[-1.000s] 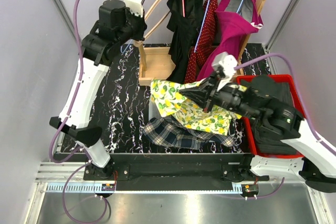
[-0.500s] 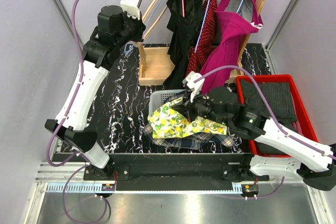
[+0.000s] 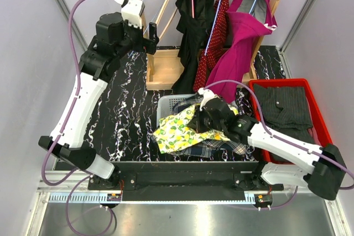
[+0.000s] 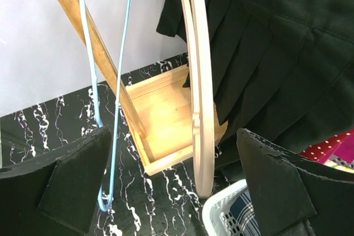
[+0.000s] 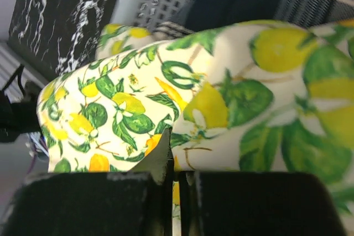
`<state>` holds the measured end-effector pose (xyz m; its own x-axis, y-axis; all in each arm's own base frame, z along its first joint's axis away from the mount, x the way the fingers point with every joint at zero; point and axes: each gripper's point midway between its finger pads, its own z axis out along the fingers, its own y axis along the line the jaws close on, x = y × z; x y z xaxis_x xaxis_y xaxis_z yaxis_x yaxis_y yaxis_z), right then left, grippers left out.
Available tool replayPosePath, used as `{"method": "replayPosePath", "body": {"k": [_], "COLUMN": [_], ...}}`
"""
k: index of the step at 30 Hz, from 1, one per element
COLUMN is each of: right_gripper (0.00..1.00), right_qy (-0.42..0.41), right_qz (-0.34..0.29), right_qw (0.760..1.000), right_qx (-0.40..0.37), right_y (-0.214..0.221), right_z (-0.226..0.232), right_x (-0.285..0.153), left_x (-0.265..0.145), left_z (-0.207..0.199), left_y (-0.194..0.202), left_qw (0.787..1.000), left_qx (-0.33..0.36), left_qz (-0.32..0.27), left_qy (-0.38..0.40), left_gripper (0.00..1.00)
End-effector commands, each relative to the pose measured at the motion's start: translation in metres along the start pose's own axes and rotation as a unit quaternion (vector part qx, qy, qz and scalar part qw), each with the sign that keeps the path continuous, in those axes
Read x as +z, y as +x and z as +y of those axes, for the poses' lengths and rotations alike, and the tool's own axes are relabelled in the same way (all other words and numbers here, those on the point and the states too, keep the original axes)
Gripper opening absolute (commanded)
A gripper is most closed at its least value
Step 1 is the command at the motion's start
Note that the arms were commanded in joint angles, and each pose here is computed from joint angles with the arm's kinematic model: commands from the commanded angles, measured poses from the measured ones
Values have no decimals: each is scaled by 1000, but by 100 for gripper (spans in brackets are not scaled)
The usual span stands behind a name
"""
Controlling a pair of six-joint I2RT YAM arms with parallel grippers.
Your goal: Remove the skirt from the hanger
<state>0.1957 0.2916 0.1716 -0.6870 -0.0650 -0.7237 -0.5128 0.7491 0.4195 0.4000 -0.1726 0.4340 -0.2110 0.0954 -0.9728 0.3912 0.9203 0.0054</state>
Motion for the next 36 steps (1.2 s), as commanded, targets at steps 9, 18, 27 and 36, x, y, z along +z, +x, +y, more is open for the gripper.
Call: {"method": "replayPosePath", "body": {"k": [9, 18, 27, 36], "right_gripper": [0, 27, 100, 100], "right_qy": [-24, 44, 58, -33], "right_qz": [211, 201, 92, -34], "right_qw": [908, 927, 977, 998], "right_qx": [360, 314, 181, -28], "right_y": [113, 121, 32, -54], "right_z": [-48, -70, -58, 23], "right_x": [87, 72, 26, -43], "left_x": [-64, -96, -72, 13], "left_z": [-8, -33, -91, -113], "left_y": [-43, -83, -131, -115], "left_qw": [998, 993, 979, 979], "left_qx": [1, 6, 10, 8], "left_qz": [-63, -104, -165, -161], "left_qy": [19, 62, 122, 122], "left_gripper": [99, 99, 99, 99]}}
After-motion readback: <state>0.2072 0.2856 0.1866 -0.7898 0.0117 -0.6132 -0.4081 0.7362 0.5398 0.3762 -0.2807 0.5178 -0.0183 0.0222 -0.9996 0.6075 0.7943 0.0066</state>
